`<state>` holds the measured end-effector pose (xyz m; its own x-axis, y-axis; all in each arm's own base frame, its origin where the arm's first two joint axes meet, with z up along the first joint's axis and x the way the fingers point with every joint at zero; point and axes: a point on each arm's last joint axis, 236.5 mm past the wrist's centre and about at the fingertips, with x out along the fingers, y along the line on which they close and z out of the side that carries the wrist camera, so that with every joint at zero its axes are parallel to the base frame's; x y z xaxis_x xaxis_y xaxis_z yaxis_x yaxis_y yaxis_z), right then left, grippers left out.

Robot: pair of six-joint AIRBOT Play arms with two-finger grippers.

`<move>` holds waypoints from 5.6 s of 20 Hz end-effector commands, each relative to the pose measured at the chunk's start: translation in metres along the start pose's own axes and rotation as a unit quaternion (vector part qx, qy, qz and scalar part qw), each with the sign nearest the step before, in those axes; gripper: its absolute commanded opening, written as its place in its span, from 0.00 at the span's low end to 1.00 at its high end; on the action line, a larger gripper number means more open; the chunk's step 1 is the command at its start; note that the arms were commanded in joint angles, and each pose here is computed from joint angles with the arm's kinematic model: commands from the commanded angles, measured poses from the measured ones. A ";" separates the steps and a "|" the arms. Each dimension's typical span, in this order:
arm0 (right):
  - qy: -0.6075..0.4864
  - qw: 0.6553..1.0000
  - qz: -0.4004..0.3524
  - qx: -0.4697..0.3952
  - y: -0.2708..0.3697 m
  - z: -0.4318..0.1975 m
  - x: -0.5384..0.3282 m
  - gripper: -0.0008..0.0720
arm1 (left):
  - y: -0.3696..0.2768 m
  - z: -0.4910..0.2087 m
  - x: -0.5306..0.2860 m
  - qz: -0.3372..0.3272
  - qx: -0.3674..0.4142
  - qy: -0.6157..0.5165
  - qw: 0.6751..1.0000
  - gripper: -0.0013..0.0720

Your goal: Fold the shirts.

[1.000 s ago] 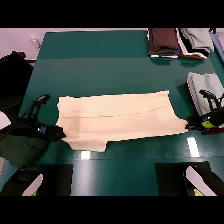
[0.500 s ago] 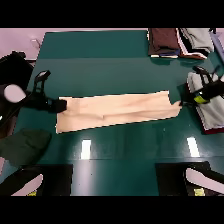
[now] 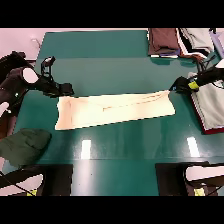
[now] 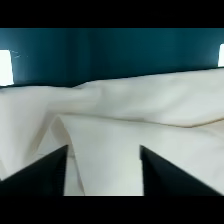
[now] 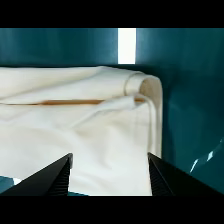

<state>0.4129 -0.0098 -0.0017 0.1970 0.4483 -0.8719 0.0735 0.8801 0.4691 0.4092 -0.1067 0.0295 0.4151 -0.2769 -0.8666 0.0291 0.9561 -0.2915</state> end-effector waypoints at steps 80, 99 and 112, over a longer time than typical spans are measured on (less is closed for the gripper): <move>0.012 0.977 0.115 -0.177 0.241 -0.009 0.148 0.03 | -0.164 0.109 -0.130 -0.122 0.162 -0.191 0.960 0.05; -0.436 0.894 -0.102 0.030 -0.053 0.157 -0.241 0.03 | -0.210 0.093 -0.133 -0.161 0.177 -0.197 0.951 0.05; -0.446 0.882 -0.154 0.024 -0.053 0.109 -0.310 0.03 | -0.205 0.078 -0.126 -0.152 0.185 -0.161 0.957 0.05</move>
<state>0.4811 -0.2018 0.2684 0.8815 -0.0909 -0.4634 0.2452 0.9268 0.2845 0.4241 -0.2603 0.2327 0.6024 -0.5634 -0.5654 0.4872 0.8206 -0.2987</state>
